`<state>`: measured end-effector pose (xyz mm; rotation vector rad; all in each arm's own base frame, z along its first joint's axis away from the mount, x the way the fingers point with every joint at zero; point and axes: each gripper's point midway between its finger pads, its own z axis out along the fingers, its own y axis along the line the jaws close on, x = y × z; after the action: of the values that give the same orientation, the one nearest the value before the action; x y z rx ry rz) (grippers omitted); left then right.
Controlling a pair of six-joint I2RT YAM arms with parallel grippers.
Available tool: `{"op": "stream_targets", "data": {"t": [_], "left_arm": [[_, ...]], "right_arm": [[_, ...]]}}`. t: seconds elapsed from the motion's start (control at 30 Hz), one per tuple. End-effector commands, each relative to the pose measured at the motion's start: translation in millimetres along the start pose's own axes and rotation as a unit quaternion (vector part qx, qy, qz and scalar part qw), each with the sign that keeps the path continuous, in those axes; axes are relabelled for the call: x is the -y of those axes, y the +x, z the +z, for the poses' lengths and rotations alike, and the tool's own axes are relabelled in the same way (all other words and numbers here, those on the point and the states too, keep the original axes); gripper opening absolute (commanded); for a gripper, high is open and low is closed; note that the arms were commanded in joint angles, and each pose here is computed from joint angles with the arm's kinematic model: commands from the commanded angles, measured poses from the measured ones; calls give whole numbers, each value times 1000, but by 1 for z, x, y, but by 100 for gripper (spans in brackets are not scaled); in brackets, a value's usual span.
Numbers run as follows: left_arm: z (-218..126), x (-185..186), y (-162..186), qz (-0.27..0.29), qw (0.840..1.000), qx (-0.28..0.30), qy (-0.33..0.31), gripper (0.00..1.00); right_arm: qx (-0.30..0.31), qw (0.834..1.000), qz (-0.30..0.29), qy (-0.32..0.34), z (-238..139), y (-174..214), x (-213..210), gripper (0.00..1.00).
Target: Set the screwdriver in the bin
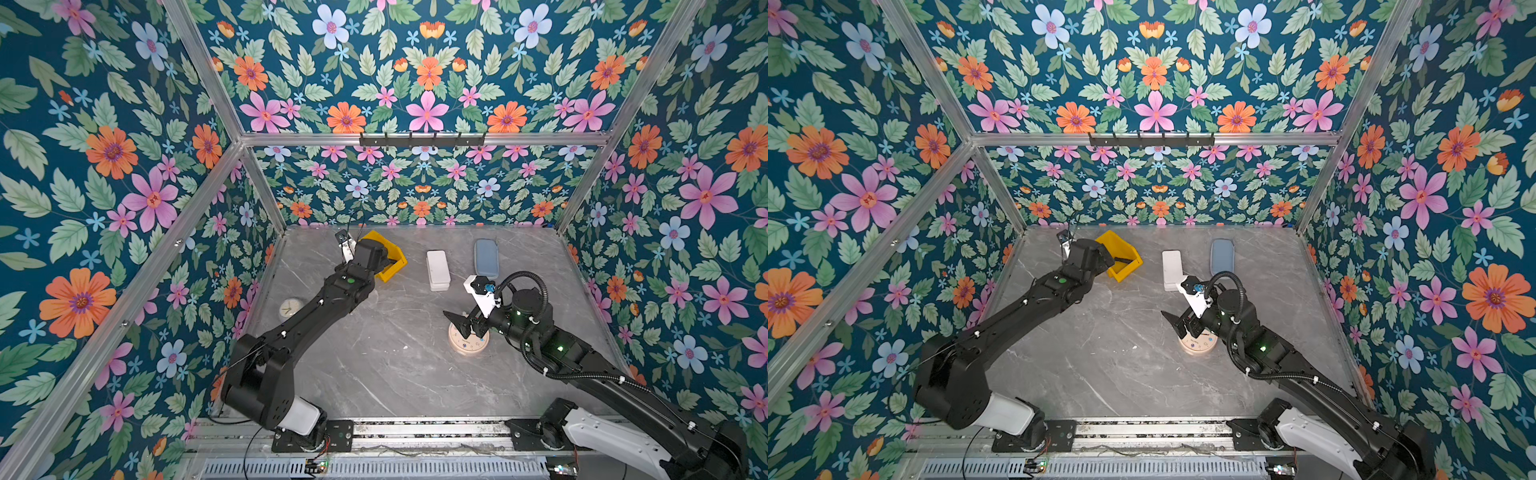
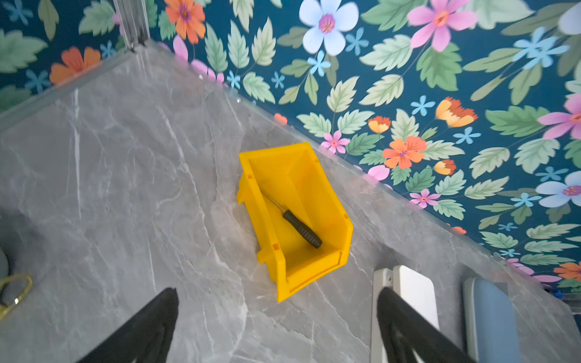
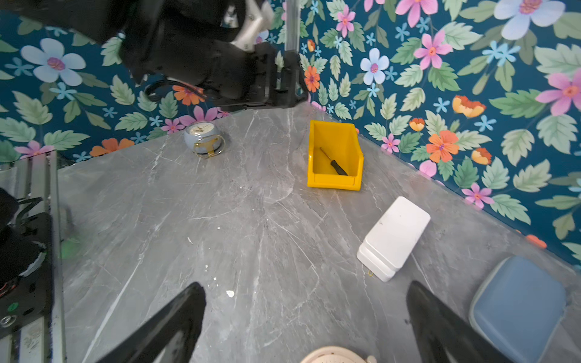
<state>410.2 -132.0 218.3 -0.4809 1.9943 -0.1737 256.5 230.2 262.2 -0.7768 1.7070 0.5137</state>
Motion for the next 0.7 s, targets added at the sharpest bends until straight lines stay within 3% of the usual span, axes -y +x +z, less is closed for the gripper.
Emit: {"op": "stream_targets", "data": {"t": [0.0, 0.2, 0.37, 0.67], "left_arm": [[-15, 7, -31, 65, 992, 100, 42, 100], [-40, -35, -31, 120, 976, 179, 23, 100], [-50, -70, -17, 170, 959, 229, 7, 100], [-37, -120, 10, 222, 949, 219, -45, 100]], "right_arm": [[19, 998, 42, 51, -7, -1, 24, 99], [30, 984, 73, 160, -33, 16, 77, 99], [18, 963, 112, 246, -57, 51, 122, 99], [-4, 933, 133, 336, -79, 114, 169, 99]]}}
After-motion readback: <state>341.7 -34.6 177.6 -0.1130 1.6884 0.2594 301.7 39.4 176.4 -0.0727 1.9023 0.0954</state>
